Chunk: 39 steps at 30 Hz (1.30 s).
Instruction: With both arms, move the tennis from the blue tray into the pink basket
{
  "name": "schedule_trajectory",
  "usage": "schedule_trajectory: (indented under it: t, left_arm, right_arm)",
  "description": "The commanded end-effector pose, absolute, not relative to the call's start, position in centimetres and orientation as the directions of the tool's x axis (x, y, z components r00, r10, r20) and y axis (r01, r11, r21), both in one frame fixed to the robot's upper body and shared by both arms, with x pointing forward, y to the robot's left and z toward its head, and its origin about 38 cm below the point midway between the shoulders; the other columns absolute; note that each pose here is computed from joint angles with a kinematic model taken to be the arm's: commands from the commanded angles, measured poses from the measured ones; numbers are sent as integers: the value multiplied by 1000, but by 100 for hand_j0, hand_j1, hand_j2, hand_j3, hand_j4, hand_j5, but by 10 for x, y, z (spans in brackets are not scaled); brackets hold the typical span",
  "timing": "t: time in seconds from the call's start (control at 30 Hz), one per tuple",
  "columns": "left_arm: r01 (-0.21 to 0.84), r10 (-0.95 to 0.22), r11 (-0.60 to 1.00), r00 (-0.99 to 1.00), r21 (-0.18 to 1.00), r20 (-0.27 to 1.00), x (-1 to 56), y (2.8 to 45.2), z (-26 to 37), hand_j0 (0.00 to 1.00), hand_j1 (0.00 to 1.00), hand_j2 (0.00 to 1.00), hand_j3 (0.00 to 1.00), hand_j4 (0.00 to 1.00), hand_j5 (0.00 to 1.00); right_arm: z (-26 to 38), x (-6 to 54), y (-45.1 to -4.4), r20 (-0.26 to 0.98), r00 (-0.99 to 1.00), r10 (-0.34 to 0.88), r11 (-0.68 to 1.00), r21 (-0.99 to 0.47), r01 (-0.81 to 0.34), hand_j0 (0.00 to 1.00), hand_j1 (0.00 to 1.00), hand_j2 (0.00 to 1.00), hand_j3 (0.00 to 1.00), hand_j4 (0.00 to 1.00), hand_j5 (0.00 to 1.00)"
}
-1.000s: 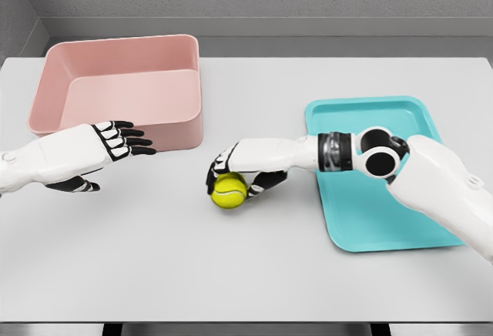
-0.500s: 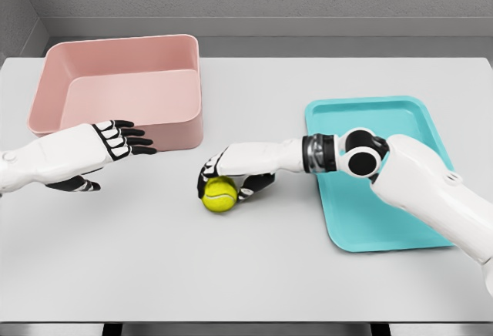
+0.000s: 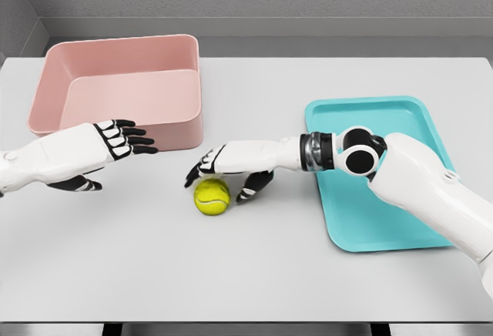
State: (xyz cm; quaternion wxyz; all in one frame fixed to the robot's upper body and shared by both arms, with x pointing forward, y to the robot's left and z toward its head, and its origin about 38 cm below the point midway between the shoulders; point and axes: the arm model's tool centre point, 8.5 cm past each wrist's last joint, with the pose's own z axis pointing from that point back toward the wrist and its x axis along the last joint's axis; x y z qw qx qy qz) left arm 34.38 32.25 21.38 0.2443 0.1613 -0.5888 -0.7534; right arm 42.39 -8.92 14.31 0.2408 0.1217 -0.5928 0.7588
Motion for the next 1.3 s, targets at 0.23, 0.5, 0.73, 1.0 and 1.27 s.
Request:
schedule_trajectory:
  t: [0.23, 0.5, 0.73, 1.0, 1.27]
  left_arm:
    - [191, -548, -160, -833, 968, 74, 343, 315, 207, 100, 100, 100, 100, 100, 100]
    - [229, -484, -237, -870, 944, 90, 336, 284, 173, 100, 100, 100, 100, 100, 100]
    - [217, -394, -181, -910, 959, 131, 339, 236, 167, 100, 100, 100, 100, 100, 100]
    - [167, -319, -209, -943, 964, 94, 342, 203, 167, 100, 100, 100, 100, 100, 100]
    - [139, -263, -228, -962, 964, 76, 340, 180, 165, 100, 100, 100, 100, 100, 100]
  right_arm:
    - [174, 429, -134, 405, -876, 262, -164, -876, -454, 100, 100, 100, 100, 100, 100]
    - [212, 439, -221, 291, -866, 408, -193, -899, -393, 100, 100, 100, 100, 100, 100]
    - [249, 449, -314, 244, -769, 591, 75, -966, -248, 100, 100, 100, 100, 100, 100]
    - [249, 453, -343, 233, -719, 655, 78, -967, -242, 100, 100, 100, 100, 100, 100]
    - [247, 453, -357, 227, -696, 681, 67, -966, -250, 100, 100, 100, 100, 100, 100]
